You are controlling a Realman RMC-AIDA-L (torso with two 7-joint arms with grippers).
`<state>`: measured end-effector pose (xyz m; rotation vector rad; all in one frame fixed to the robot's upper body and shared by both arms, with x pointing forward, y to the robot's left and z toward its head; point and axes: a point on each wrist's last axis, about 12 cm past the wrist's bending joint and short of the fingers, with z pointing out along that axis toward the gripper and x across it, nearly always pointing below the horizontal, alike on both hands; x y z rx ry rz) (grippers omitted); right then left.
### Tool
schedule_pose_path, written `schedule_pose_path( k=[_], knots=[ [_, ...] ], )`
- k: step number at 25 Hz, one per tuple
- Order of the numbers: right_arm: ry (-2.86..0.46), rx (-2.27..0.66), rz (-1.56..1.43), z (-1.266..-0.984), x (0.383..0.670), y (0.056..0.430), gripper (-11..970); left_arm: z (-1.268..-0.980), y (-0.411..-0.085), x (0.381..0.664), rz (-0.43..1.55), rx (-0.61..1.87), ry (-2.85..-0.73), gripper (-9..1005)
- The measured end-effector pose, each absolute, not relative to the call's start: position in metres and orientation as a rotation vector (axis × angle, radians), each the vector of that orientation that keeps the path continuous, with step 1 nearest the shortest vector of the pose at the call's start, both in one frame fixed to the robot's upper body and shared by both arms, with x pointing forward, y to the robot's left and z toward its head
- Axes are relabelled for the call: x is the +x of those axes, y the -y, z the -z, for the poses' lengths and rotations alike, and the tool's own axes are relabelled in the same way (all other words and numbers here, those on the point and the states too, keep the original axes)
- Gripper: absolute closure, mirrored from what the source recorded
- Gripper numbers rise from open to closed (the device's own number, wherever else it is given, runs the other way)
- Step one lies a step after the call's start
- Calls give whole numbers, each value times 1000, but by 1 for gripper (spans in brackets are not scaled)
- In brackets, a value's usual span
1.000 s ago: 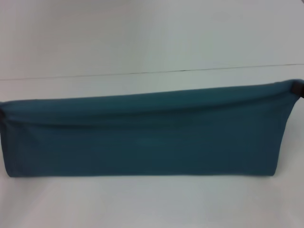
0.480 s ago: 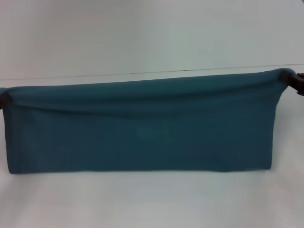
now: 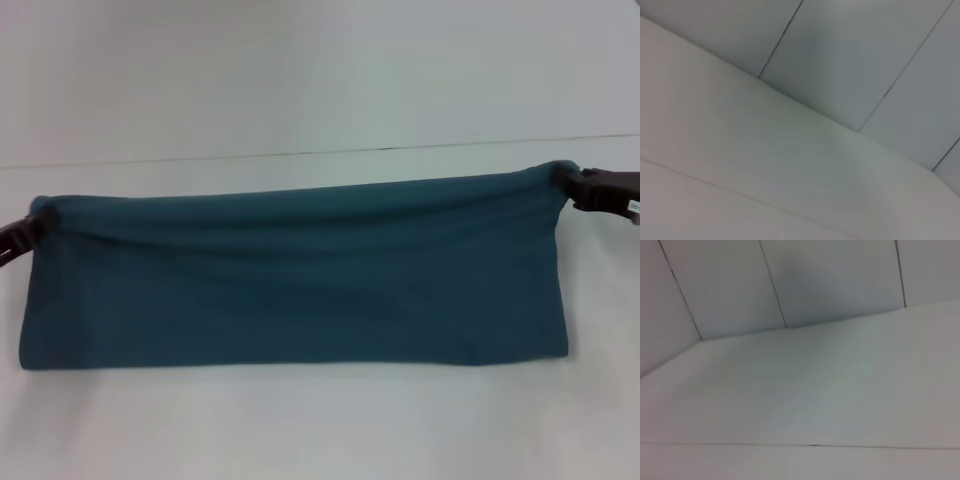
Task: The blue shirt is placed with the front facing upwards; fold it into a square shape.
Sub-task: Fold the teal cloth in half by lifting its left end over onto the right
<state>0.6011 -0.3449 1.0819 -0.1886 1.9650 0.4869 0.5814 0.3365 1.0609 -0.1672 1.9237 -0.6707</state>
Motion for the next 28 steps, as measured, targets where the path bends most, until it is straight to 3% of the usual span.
schedule_pose_path(
  k=[13, 28],
  knots=[
    [-2025, -224, -335, -1061, 623, 312, 903, -1056, -325, 600, 563, -231, -1967, 794],
    [-2033, -224, -306, -1060, 632, 299, 899, -1048, -322, 602, 505, -282, -1995, 766]
  ],
)
